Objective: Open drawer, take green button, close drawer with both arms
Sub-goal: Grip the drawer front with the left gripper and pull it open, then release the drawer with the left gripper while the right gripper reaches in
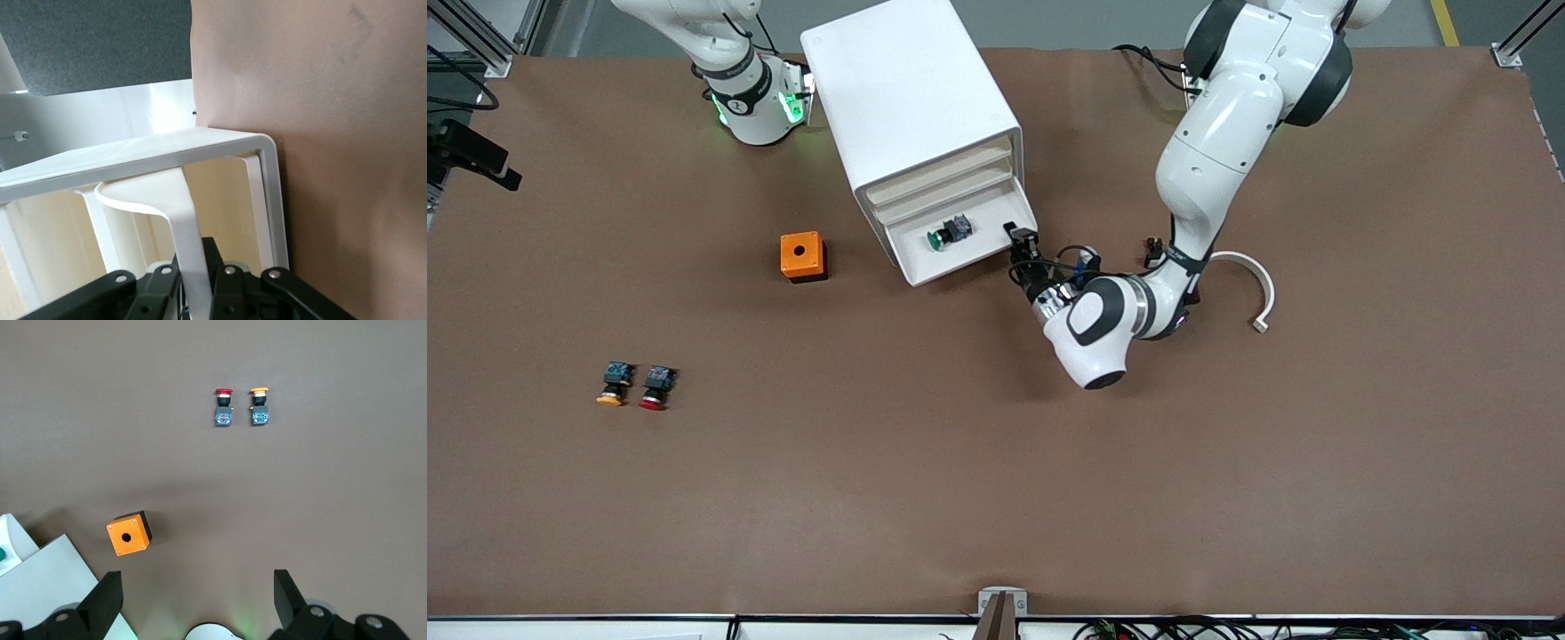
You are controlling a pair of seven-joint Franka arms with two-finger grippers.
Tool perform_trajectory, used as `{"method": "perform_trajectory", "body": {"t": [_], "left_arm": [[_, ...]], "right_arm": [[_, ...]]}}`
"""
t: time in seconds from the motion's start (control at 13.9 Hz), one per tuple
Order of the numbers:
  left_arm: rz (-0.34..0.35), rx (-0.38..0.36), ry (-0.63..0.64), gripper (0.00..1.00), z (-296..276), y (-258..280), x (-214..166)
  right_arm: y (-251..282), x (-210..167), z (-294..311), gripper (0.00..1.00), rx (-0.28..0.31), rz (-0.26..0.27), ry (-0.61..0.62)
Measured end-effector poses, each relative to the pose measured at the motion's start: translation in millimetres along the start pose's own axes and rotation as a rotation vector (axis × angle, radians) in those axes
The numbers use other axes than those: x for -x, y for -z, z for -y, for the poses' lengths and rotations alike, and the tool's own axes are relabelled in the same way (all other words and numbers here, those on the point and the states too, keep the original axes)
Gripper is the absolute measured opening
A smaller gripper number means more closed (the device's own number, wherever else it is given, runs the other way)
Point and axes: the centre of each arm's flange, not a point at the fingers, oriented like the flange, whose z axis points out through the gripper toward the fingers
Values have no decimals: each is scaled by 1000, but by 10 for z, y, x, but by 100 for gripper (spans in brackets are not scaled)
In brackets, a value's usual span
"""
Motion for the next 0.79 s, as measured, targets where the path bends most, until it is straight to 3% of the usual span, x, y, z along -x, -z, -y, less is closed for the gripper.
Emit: {"method": "perform_trajectory", "body": {"t": [0.29,0.36,0.58,0.79], "left_arm": [[14,2,-3,14,-7,73,-23],[15,4,-5,19,-6,77,-20],[27,13,-17,49,8,154,-14],[62,29,-54,79,21,400,-70]], "right_arm": [[-460,-420,-82,100,9,74,-14],[-598,-544,-150,100,10,97,-24],[-911,-856,-246,100,21,141,-29],[-871,-922,-4,100,41,132,-109]]}}
